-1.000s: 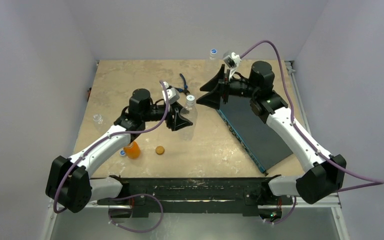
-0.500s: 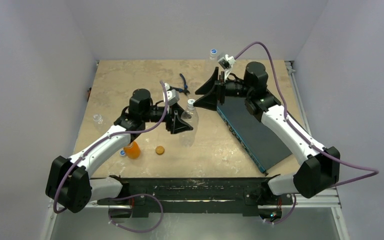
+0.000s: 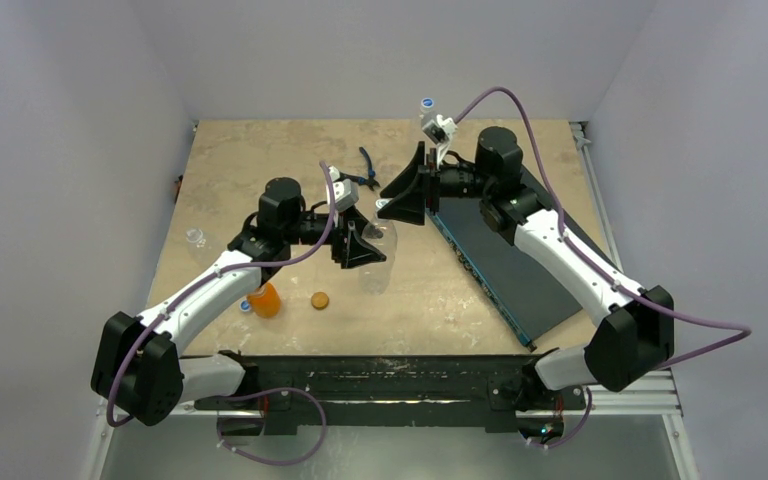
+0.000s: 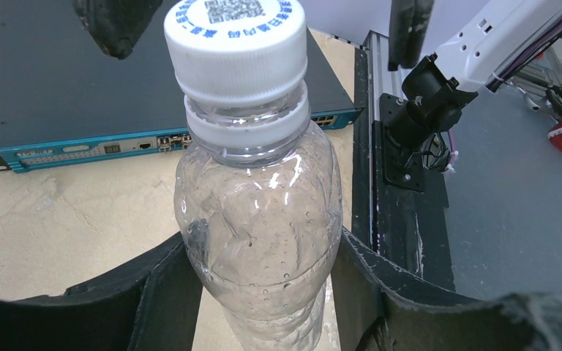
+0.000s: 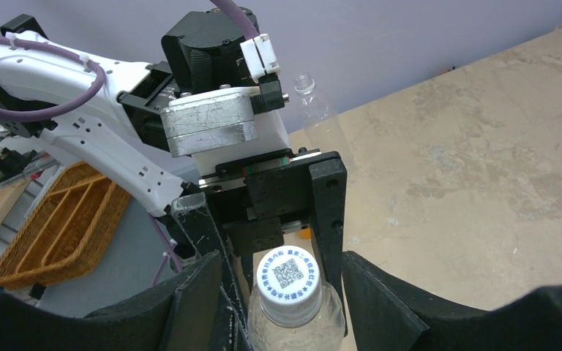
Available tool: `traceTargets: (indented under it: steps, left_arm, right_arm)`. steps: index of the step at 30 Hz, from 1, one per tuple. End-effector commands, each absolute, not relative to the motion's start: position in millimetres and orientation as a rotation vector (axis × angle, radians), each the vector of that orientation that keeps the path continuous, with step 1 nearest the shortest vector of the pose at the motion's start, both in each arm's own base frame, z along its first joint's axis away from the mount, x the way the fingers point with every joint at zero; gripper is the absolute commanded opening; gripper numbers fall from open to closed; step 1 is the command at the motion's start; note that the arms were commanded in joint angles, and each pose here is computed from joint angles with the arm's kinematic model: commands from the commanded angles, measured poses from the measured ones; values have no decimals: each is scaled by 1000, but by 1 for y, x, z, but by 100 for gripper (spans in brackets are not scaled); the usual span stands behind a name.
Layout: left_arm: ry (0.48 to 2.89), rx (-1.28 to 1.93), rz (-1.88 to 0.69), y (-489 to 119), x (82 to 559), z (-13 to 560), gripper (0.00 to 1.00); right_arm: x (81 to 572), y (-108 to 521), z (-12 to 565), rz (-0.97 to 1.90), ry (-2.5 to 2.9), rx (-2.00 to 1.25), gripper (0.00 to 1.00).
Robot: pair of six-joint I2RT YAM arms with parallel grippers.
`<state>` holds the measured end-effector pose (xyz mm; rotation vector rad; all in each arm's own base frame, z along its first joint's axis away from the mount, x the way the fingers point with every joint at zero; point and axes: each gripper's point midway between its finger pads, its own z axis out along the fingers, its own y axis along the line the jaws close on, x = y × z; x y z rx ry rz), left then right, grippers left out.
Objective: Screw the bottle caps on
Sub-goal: Screw the bottle cap onto the plastic bottle.
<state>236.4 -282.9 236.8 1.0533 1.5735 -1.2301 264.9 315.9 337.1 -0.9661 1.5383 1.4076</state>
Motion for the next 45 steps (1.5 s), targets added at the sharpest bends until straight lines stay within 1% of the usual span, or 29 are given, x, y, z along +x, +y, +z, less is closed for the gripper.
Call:
traceTargets:
  steps: [1,5,9,12,16,18,21,24,30,33,36,38,43,45]
  left_arm:
    - [1478,1073,-1225,-285,238,263,0]
    - [1478,1073,-1226,-285,239,263,0]
    - [1481,1071,-1225,-285,239,262,0]
    - [1481,1070,-1224,-285,239,262,0]
    - [1487,1065,-1217,-285,241,261,0]
    - [1494,1059,-1209,-285,243,260,0]
    - [1516,1025,-1172,-284,252,258,0]
    - [1538,950,-1102,-282,270,260,0]
    - [1555,748,-930,-278,315,275,0]
    - [1574,637,-794,-271,340,280,0]
    - [1590,533,-719,-267,360,285,0]
    - [1570,478,-683,-266,370,292,0]
    - [1532,459,-633,-276,382,303,0]
    - [1524,458,-632,-280,384,306,0]
  right_arm:
    - [265,320,353,1389,1481,-979,63]
    - [265,322,351,1392,1490,-978,59]
    - [265,323,349,1393,1499,-976,57]
    - [265,323,349,1388,1505,-969,53]
    - [269,323,348,1377,1522,-953,42]
    - [270,323,346,1371,1535,-940,34]
    - [273,324,343,1353,1566,-917,25]
    - [282,325,337,1281,1614,-881,20]
    - [298,329,318,1121,1763,-790,17]
    - [313,329,311,983,1844,-712,14]
    - [327,326,305,856,1902,-616,12]
    - [335,323,302,782,1929,-543,12]
    - [346,322,303,634,1947,-443,12]
    - [348,324,306,601,1939,-422,15]
